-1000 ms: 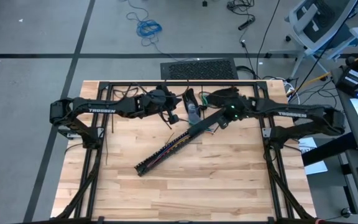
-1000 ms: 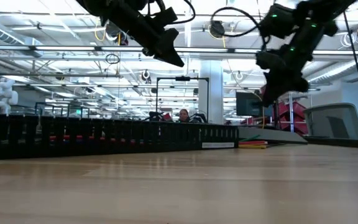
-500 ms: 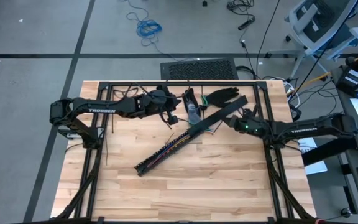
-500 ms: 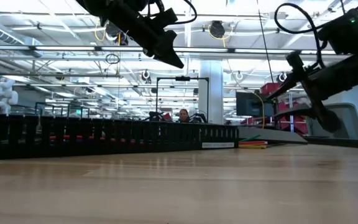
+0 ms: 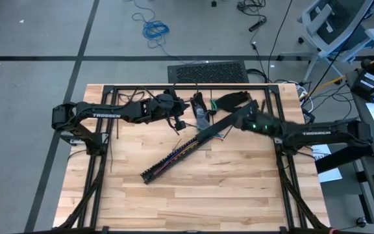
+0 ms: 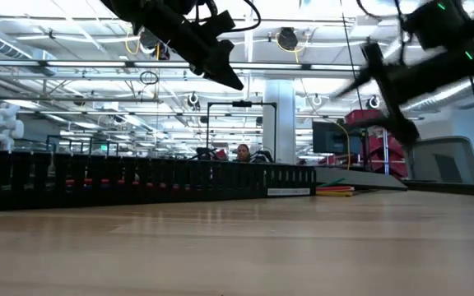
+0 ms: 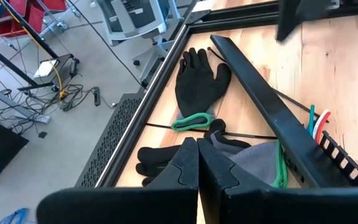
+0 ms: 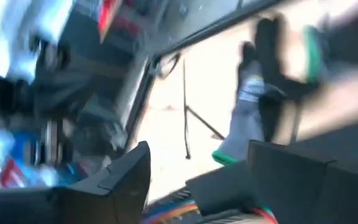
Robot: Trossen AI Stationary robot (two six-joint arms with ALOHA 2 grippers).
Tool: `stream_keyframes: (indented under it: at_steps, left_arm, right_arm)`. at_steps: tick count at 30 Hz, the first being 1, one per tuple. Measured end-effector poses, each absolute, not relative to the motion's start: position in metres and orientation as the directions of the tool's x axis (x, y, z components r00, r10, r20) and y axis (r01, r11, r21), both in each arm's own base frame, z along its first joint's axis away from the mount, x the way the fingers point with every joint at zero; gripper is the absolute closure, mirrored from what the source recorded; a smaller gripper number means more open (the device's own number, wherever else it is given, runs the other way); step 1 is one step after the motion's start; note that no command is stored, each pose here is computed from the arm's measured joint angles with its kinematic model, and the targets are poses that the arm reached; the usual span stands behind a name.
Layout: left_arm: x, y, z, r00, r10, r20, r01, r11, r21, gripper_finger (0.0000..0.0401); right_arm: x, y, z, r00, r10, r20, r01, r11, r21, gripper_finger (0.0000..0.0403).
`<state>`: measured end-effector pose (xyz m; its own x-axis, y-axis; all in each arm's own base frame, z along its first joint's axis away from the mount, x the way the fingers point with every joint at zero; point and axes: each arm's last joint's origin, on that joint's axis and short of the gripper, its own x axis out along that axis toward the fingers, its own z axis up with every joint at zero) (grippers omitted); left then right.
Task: Ziptie cables
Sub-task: Close the black cable duct
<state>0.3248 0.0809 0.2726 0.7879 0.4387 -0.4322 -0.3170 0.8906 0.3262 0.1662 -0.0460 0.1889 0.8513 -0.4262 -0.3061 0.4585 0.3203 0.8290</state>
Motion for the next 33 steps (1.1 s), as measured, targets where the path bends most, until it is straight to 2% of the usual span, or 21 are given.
stream_keyframes:
  at_steps: [3,6,9,13,17,18,20,22,25,33]
  left_arm:
    - [0.324,0.081,0.272,0.784,0.437,-0.441,-0.314,0.892,0.327,0.0401]
    - [0.323,0.08,0.268,0.765,0.432,-0.477,-0.299,0.895,0.331,0.0401]
    - [0.319,0.08,0.263,0.735,0.425,-0.529,-0.278,0.9,0.336,0.0401]
    - [0.316,0.079,0.258,0.7,0.417,-0.579,-0.258,0.905,0.34,0.0401]
    - [0.316,0.079,0.257,0.699,0.409,-0.587,-0.25,0.908,0.335,0.0401]
    - [0.316,0.078,0.257,0.704,0.396,-0.59,-0.24,0.914,0.327,0.0401]
    - [0.316,0.078,0.257,0.712,0.378,-0.592,-0.227,0.921,0.315,0.0401]
    - [0.316,0.077,0.257,0.714,0.371,-0.595,-0.221,0.924,0.311,0.0401]
    - [0.315,0.075,0.255,0.702,0.36,-0.614,-0.207,0.928,0.309,0.0401]
    - [0.316,0.073,0.255,0.728,0.295,-0.619,-0.155,0.95,0.27,0.0401]
  right_arm:
    - [0.176,-0.063,0.237,0.817,-0.387,-0.429,0.577,0.537,0.615,0.0162]
    - [0.182,-0.081,0.286,0.692,-0.41,-0.594,0.641,0.728,0.244,0.0171]
    - [0.196,-0.102,0.317,0.552,-0.397,-0.733,0.531,0.845,-0.058,0.0175]
    - [0.228,-0.134,0.333,0.379,-0.334,-0.863,0.26,0.934,-0.247,0.0174]
    - [0.269,-0.162,0.316,0.185,-0.226,-0.956,-0.007,0.973,-0.232,0.0168]
    - [0.279,-0.166,0.31,0.174,-0.197,-0.965,-0.035,0.978,-0.206,0.0168]
    - [0.291,-0.173,0.305,0.235,-0.115,-0.965,-0.032,0.991,-0.126,0.0169]
    - [0.297,-0.174,0.304,0.241,-0.082,-0.967,-0.057,0.994,-0.098,0.0173]
    - [0.298,-0.17,0.287,0.101,-0.022,-0.995,-0.116,0.993,-0.034,0.0176]
    - [0.301,-0.163,0.25,-0.051,0.082,-0.995,-0.139,0.986,0.088,0.0179]
